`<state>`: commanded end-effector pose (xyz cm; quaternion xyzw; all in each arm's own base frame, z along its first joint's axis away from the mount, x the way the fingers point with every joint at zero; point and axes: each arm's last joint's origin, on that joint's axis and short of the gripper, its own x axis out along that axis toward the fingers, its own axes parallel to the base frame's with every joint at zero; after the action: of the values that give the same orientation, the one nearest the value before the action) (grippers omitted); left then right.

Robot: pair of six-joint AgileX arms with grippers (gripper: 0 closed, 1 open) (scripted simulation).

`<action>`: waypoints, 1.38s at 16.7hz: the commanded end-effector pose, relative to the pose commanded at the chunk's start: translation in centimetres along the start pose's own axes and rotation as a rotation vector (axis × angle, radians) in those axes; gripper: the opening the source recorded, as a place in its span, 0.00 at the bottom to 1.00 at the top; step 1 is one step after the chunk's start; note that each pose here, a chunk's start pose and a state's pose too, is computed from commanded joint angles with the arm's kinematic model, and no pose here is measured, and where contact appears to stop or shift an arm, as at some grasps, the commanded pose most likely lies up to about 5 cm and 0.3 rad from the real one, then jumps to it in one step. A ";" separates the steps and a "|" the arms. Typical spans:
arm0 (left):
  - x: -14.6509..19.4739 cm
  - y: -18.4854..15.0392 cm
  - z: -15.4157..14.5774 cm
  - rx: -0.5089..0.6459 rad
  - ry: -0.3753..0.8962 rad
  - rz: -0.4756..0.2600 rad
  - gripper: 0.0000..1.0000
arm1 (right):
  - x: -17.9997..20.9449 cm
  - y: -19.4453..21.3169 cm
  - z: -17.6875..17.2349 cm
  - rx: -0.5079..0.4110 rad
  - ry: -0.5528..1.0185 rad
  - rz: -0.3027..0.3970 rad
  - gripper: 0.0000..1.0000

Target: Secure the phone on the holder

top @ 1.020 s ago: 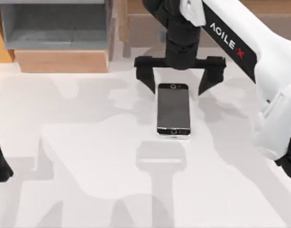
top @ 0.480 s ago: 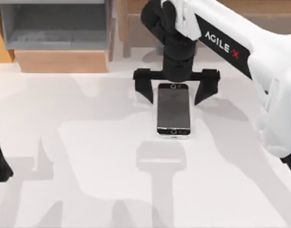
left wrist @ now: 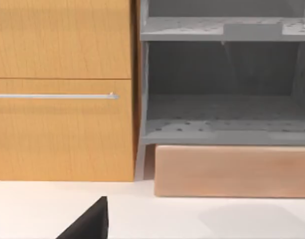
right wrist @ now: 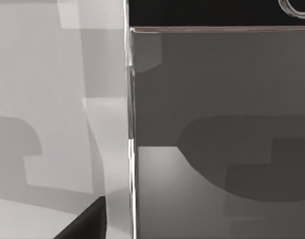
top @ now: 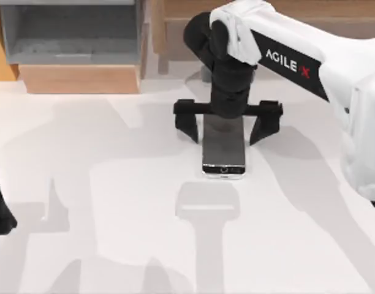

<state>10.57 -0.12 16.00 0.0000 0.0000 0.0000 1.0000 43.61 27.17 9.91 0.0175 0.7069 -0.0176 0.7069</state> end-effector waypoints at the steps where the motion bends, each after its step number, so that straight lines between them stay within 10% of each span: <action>1: 0.0 0.0 0.0 0.000 0.000 0.000 1.00 | 0.0 0.0 0.0 0.000 0.000 0.000 1.00; 15: 0.0 0.0 0.0 0.000 0.000 0.000 1.00 | 0.0 0.0 0.0 0.000 0.000 0.000 0.02; 23: 0.0 0.0 0.0 0.000 0.000 0.000 1.00 | 0.0 0.0 0.0 0.000 0.000 0.000 0.00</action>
<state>10.57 -0.12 16.00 0.0000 0.0000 0.0000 1.0000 43.61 27.17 9.91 0.0175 0.7069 -0.0176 0.7069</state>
